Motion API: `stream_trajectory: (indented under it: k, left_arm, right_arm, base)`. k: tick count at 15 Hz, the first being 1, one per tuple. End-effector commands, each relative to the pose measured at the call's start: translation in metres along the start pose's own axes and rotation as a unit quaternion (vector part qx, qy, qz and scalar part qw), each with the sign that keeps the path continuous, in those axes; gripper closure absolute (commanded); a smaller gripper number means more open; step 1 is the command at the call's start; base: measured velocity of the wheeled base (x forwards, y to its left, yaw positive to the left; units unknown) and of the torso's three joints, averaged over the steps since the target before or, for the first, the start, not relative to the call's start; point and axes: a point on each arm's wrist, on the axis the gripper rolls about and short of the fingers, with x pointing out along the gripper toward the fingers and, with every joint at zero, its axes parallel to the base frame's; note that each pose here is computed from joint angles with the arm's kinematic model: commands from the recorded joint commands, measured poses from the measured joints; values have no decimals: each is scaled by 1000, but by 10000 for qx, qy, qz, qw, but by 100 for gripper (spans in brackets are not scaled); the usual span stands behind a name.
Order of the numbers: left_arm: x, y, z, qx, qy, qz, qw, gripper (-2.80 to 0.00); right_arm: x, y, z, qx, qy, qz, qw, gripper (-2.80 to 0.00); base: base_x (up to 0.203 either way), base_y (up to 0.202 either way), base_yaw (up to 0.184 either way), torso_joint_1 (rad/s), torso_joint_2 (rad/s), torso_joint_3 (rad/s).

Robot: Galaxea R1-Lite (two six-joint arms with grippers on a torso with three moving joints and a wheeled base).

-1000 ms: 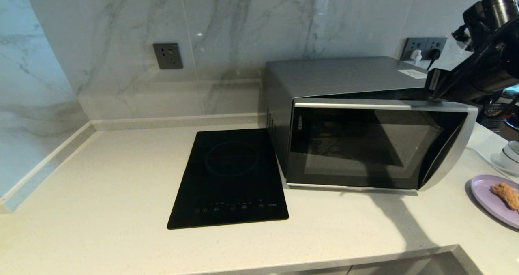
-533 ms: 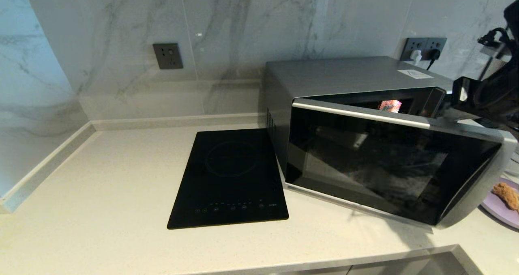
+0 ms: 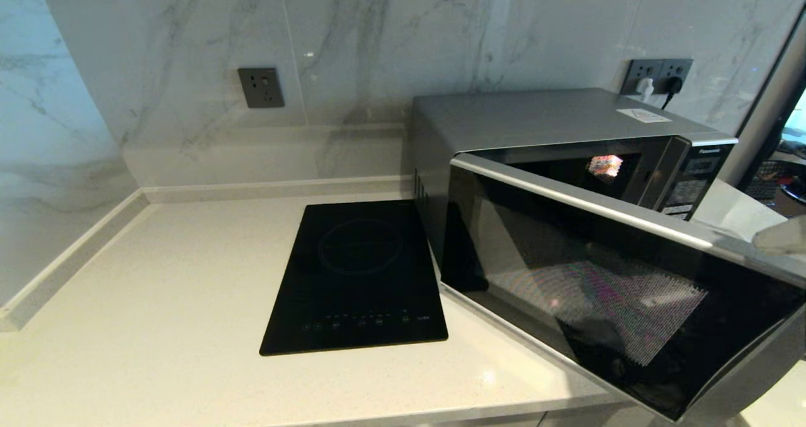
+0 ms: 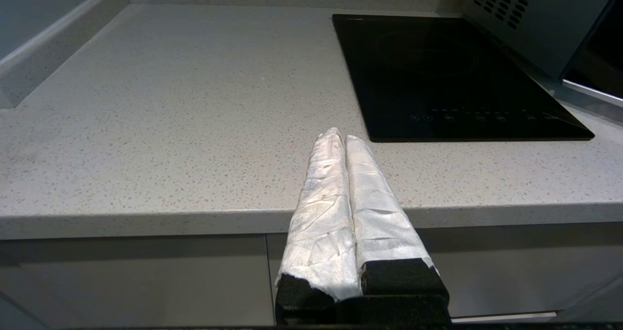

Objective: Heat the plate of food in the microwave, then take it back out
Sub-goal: Open the microwave oven

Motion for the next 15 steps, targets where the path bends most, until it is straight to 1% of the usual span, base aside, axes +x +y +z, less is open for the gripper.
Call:
stream_trajectory:
  k: [1, 2, 3, 5, 6, 9, 10, 12, 14, 15]
  left_arm:
    - [0, 0, 0, -3, 2, 4, 10000, 0]
    - [0, 0, 0, -3, 2, 4, 10000, 0]
    - [0, 0, 0, -3, 2, 4, 10000, 0]
    - [0, 0, 0, -3, 2, 4, 10000, 0]
    - [0, 0, 0, -3, 2, 4, 10000, 0]
    - [0, 0, 0, -3, 2, 4, 10000, 0]
    - [0, 0, 0, -3, 2, 4, 10000, 0]
    - [0, 0, 0, -3, 2, 4, 10000, 0]
    - [0, 0, 0, -3, 2, 4, 10000, 0]
    - [0, 0, 0, -3, 2, 4, 10000, 0]
  right_arm:
    - [-30, -7, -21, 9, 21, 320, 9995, 0]
    - [-35, -9, -23, 13, 27, 421, 9991, 0]
    - [-36, -10, -24, -20, -33, 363, 9993, 0]
    - [-34, -11, -22, 11, -370, -2, 9993, 0]
    - [-29, -11, -22, 11, -390, -130, 9992, 0]
    - [-18, -15, -30, -17, -142, -241, 9996, 0]
    - [-15, -15, -36, -69, 14, -200, 9998, 0]
    - [-14, -15, -47, -188, 341, 106, 9992, 0]
    - [-16, -13, -52, -233, 482, 342, 9980, 0]
    - [-20, -12, -55, -298, 564, 534, 9965, 0]
  base:
    - [0, 0, 0, 0, 0, 0]
    - [0, 0, 0, 0, 0, 0]
    - [0, 0, 0, 0, 0, 0]
    - [0, 0, 0, 0, 0, 0]
    - [0, 0, 0, 0, 0, 0]
    - [0, 0, 0, 0, 0, 0]
    - [0, 0, 0, 0, 0, 0]
    - [0, 0, 0, 0, 0, 0]
    - [0, 0, 0, 0, 0, 0]
    - [0, 0, 0, 0, 0, 0]
